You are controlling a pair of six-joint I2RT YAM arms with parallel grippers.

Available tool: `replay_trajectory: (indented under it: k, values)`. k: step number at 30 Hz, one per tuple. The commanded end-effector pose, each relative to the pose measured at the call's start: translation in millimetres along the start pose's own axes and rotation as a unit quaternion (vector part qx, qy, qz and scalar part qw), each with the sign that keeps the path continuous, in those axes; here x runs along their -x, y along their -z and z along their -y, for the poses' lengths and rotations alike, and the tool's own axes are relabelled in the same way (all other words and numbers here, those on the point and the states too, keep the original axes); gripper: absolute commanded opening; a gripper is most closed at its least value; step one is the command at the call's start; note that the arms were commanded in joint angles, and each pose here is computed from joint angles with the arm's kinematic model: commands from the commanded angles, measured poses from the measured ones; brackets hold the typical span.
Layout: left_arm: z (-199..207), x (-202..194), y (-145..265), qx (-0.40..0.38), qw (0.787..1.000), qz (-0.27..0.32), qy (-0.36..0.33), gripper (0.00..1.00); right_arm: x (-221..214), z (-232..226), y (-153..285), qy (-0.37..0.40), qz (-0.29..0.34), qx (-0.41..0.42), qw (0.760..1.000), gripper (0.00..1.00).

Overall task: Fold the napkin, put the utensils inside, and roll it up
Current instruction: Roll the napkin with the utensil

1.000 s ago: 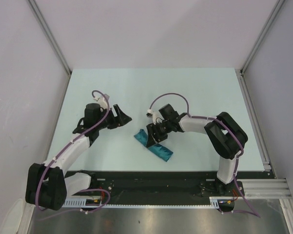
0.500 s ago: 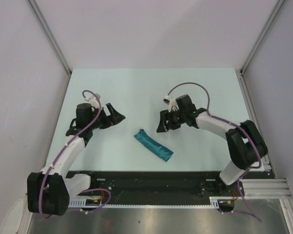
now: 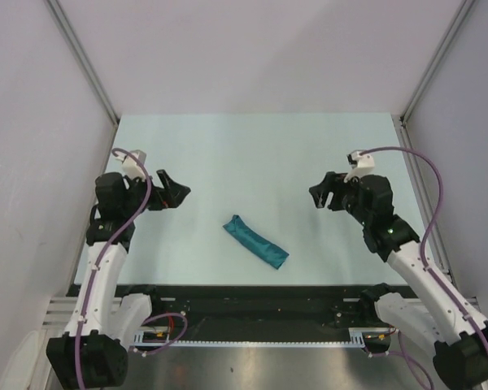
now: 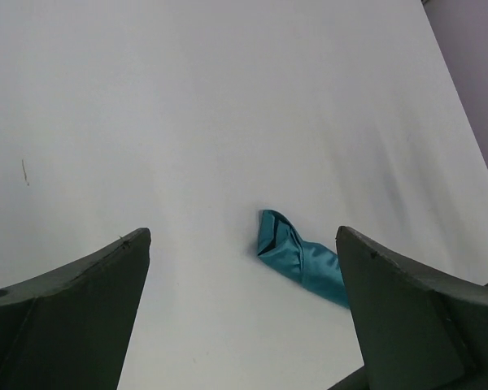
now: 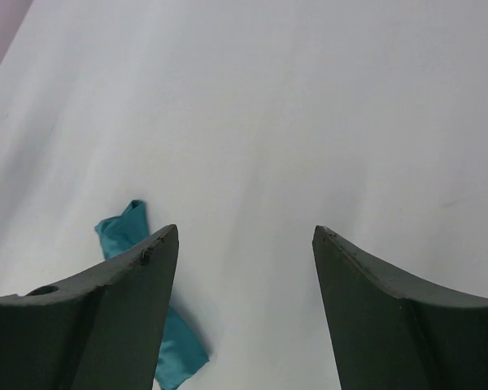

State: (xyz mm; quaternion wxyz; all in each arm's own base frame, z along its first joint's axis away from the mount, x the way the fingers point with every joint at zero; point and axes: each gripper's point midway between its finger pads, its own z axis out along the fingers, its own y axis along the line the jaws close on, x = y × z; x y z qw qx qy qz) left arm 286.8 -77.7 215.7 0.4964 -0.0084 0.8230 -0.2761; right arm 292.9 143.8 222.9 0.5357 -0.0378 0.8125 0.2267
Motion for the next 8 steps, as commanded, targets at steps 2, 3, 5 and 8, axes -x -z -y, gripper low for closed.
replay_trajectory:
  k: [2,3,5,8]
  values:
    - [9.5,13.0,9.0,-0.018,0.998,0.032,-0.045,1.0,-6.7,33.4,11.0,0.006,0.026,-0.08,0.996,0.73]
    - [8.5,13.3,9.1,-0.016,0.998,0.034,-0.047,1.0,-8.0,34.1,11.5,0.006,0.024,-0.081,0.996,0.73]
    - [7.5,12.4,9.1,-0.014,0.998,0.035,-0.05,1.0,-12.8,35.1,10.6,0.007,0.019,-0.081,0.997,0.73]
    - [6.4,13.7,9.6,-0.01,0.998,0.043,-0.049,1.0,-14.2,34.3,8.8,0.008,0.018,-0.077,0.997,0.73]
